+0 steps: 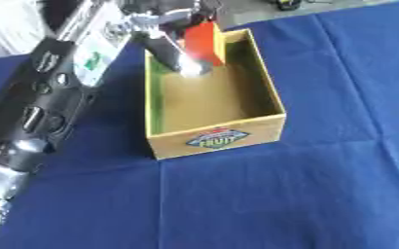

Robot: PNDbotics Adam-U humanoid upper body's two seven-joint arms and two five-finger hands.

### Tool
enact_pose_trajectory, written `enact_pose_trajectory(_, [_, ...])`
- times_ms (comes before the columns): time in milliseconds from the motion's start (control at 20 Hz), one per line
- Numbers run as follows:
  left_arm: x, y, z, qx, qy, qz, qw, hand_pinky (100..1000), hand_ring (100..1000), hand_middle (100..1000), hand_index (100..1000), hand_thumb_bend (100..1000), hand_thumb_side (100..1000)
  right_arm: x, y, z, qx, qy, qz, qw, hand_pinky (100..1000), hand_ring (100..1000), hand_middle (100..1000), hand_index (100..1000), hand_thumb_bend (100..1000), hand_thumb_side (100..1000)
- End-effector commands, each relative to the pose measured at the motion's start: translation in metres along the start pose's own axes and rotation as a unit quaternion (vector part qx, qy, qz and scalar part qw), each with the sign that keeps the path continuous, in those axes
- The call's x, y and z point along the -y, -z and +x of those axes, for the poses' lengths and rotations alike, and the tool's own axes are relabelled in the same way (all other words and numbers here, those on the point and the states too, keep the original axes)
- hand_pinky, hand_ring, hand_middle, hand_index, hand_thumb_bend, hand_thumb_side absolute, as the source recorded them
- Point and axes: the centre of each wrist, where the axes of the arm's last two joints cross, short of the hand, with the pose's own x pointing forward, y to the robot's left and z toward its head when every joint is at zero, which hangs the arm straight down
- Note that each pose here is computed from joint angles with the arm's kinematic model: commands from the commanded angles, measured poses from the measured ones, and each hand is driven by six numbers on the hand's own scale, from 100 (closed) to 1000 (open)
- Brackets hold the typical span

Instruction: Pick up objects on the table and place them in the box.

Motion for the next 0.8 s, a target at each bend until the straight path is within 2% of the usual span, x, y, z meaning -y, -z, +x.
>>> enact_pose_trajectory(50, [-0.002, 0.006, -0.004, -0.014, 0.033, 0.002, 0.999, 200, 442, 342, 510, 100, 177, 0.002, 0.004, 0.005, 0.013, -0.002, 0.002, 1.000, 835, 953, 748, 947, 100, 1000])
enact_pose_trajectory(250, [0.020, 0.015, -0.002, -0.011, 0.046, -0.035, 0.998, 262, 486, 396, 564, 100, 193, 0.001, 0.005, 0.005, 0.013, -0.001, 0.001, 1.000, 835, 953, 748, 947, 100, 1000])
enact_pose_trajectory(400, [0.033, 0.018, 0.000, -0.003, 0.057, -0.061, 0.997, 349, 566, 510, 666, 100, 204, 0.000, 0.005, 0.005, 0.013, -0.001, 0.001, 1.000, 835, 954, 748, 948, 100, 1000])
enact_pose_trajectory(550, [0.041, 0.020, 0.001, 0.003, 0.064, -0.084, 0.994, 398, 624, 568, 727, 126, 210, 0.000, 0.005, 0.005, 0.013, -0.001, 0.001, 1.000, 835, 954, 748, 948, 100, 1000])
enact_pose_trajectory(650, [0.045, 0.020, 0.001, 0.007, 0.063, -0.094, 0.994, 461, 694, 630, 793, 166, 220, 0.000, 0.005, 0.005, 0.012, -0.001, 0.001, 1.000, 835, 954, 747, 947, 100, 1000])
enact_pose_trajectory(700, [0.047, 0.020, 0.001, 0.008, 0.061, -0.098, 0.993, 494, 738, 692, 843, 208, 246, 0.000, 0.005, 0.005, 0.012, -0.002, 0.001, 1.000, 835, 954, 747, 947, 100, 1000])
enact_pose_trajectory(750, [0.047, 0.020, 0.001, 0.009, 0.059, -0.101, 0.993, 548, 790, 779, 915, 256, 331, 0.000, 0.005, 0.005, 0.012, -0.002, 0.001, 1.000, 835, 954, 747, 947, 100, 1000])
enact_pose_trajectory(800, [0.047, 0.020, 0.001, 0.007, 0.060, -0.103, 0.993, 606, 830, 829, 963, 313, 410, 0.000, 0.005, 0.005, 0.012, -0.002, 0.002, 1.000, 836, 954, 747, 947, 100, 1000])
